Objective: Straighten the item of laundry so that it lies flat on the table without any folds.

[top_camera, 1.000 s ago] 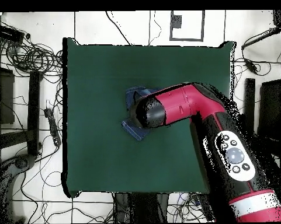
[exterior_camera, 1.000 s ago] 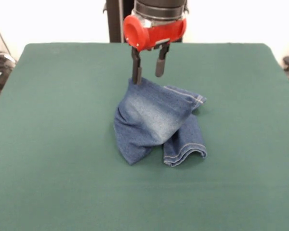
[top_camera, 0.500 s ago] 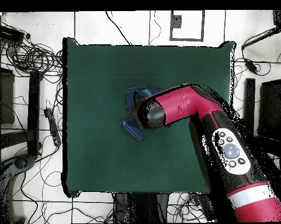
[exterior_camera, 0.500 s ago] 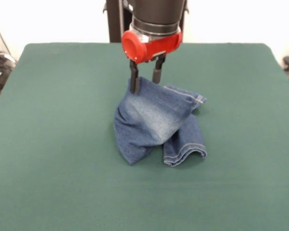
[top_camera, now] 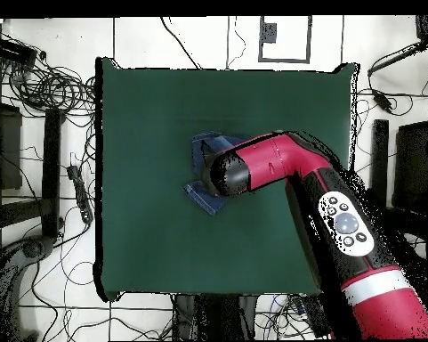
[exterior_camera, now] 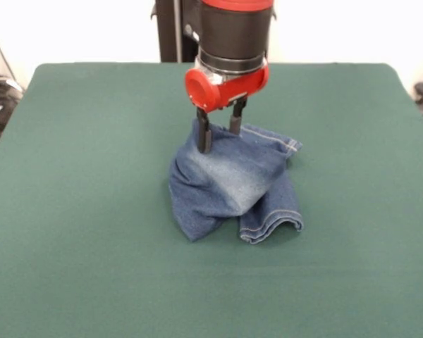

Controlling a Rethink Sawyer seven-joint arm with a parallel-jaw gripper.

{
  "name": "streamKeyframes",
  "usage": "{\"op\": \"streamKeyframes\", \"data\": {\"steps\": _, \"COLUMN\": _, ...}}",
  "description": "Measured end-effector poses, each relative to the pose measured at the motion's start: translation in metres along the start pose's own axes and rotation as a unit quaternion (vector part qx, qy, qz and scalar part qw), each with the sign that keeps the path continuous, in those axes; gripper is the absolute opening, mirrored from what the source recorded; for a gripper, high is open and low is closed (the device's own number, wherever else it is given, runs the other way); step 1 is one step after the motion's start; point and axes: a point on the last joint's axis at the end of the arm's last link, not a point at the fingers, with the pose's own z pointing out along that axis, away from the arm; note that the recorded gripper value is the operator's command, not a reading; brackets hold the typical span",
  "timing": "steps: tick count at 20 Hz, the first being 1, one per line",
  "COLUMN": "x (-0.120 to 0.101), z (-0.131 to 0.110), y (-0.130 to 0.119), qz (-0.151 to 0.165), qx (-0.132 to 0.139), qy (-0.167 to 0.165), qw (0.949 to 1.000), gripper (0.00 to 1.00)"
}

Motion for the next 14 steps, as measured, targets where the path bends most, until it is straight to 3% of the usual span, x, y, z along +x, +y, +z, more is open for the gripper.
{"op": "streamKeyframes", "data": {"steps": 2, "x": -0.001, "z": 0.003, "y": 0.000, "qz": -0.002, "qx": 0.003, "qy": -0.008, "qw": 1.0000, "gripper": 1.00}}
{"op": "streamKeyframes", "data": {"steps": 3, "x": -0.004, "z": 0.006, "y": 0.001, "qz": -0.003, "qx": 0.005, "qy": -0.020, "qw": 0.9998, "gripper": 0.00}}
{"op": "streamKeyframes", "data": {"steps": 14, "x": -0.006, "z": 0.005, "y": 0.011, "qz": -0.016, "qx": 0.018, "qy": -0.037, "qw": 0.9990, "gripper": 0.00}}
